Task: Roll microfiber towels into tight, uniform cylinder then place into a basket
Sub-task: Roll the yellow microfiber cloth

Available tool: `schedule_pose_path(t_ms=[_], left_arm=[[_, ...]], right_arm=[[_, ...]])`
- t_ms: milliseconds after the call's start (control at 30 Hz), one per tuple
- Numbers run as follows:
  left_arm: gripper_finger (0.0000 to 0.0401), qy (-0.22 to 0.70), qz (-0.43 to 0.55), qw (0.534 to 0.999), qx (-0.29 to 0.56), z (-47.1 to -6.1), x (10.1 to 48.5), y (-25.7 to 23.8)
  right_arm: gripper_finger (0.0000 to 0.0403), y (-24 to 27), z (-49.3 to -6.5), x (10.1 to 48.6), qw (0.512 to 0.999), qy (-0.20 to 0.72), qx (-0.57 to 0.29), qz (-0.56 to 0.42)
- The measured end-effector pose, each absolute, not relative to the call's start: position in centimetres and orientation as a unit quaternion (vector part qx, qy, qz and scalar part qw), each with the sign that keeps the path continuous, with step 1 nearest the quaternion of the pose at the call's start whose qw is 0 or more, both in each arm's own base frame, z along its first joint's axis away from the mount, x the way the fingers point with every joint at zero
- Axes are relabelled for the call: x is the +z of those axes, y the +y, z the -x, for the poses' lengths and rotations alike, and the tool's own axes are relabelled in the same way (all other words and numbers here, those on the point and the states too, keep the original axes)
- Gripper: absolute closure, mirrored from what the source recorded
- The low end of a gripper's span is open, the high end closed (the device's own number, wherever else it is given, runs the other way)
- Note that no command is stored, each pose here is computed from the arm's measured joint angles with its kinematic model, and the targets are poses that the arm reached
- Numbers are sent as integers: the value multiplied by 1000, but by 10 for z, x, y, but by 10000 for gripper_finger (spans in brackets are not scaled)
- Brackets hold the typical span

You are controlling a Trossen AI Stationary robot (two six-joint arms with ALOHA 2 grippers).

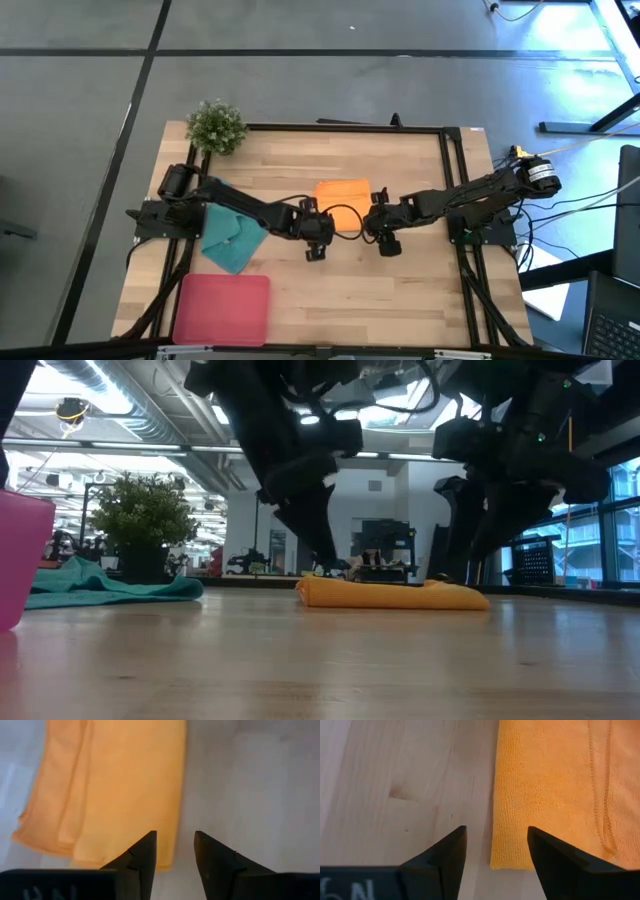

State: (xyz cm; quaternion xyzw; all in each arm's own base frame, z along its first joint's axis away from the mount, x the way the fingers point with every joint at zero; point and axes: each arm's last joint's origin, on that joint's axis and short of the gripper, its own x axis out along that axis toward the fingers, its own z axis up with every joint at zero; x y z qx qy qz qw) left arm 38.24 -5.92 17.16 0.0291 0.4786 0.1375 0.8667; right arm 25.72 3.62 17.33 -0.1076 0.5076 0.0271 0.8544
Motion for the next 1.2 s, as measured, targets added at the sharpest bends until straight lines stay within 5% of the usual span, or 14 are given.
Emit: schedule_pose_path(t_ms=[500, 1200], left_arm=[[275, 499, -82, 853, 128, -388, 151, -55], [293, 525, -72, 840, 117, -392, 129, -52]], right_arm=[[193, 35, -270, 146, 831, 528, 7, 173], [214, 34, -278, 120, 822, 552, -41, 130]])
